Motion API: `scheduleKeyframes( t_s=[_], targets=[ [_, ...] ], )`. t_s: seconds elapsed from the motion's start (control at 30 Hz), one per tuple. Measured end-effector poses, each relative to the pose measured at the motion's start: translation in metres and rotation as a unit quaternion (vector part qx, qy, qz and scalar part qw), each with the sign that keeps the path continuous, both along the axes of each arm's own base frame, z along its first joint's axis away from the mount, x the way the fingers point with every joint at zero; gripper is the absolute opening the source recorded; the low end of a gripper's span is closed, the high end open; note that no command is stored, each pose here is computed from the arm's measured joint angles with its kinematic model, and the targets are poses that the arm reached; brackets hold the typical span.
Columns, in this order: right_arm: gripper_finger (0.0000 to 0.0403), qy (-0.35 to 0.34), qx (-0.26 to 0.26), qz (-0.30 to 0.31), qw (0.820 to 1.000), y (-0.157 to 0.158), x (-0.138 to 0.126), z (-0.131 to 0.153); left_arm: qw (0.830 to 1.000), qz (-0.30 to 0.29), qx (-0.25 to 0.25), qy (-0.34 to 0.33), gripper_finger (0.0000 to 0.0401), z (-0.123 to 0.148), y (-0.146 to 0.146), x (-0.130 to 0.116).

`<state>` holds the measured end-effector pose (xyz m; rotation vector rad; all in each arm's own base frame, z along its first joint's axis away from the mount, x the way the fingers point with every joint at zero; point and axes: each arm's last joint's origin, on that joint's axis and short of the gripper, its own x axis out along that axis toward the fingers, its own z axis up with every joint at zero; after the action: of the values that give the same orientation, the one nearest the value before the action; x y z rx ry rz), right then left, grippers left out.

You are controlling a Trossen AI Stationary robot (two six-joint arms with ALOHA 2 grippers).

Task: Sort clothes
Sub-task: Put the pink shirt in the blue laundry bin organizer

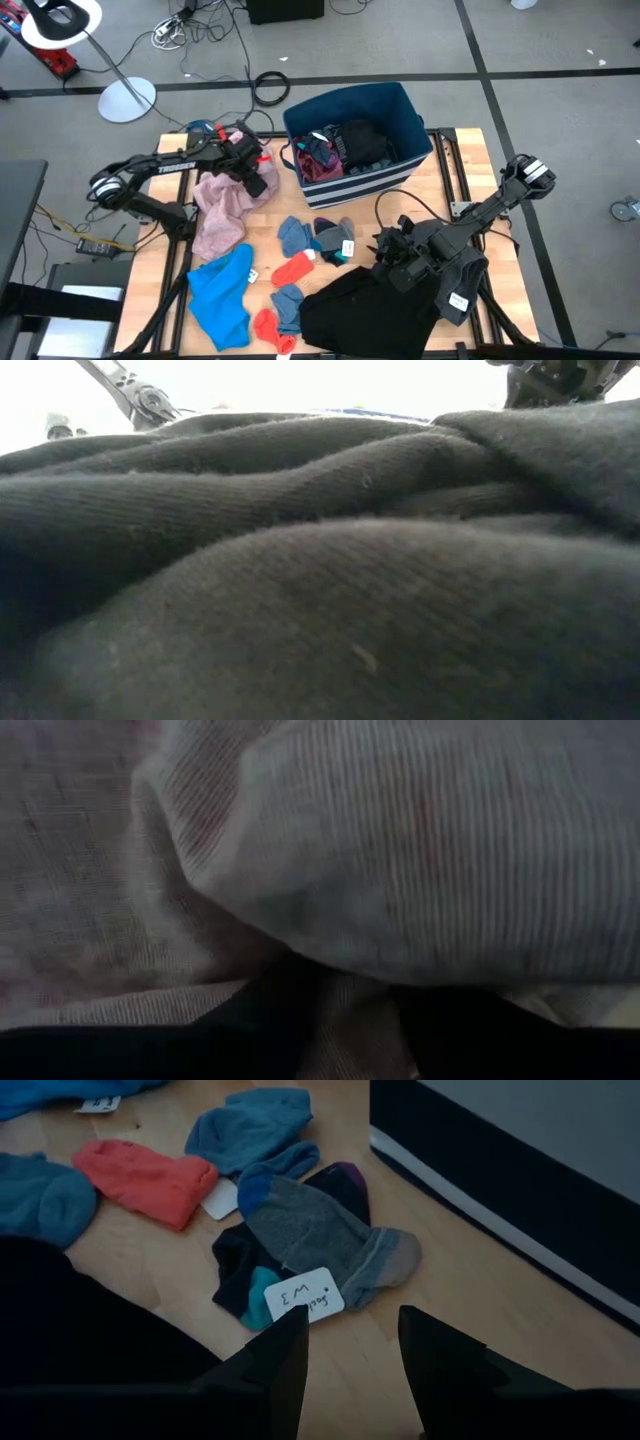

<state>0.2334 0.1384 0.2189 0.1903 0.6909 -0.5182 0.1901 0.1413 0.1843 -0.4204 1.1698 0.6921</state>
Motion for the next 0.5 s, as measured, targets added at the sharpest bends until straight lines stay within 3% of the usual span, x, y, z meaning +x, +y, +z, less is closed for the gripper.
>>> scheduleKeyframes(
  t_s=[0.2,0.5],
  targets=[
    [0.0155,0.005,0.002,-0.004,1.000,-0.005,-0.004,-0.016,1.000,-0.005,-0.021,-0.014,0.0017,0.006,-0.005,-0.004],
    [0.0155,0.007,0.030,-0.004,1.000,-0.012,-0.004,-0.033,0.999,0.002,-0.025,-0.041,0.0003,0.029,-0.025,-0.016]
  ],
)
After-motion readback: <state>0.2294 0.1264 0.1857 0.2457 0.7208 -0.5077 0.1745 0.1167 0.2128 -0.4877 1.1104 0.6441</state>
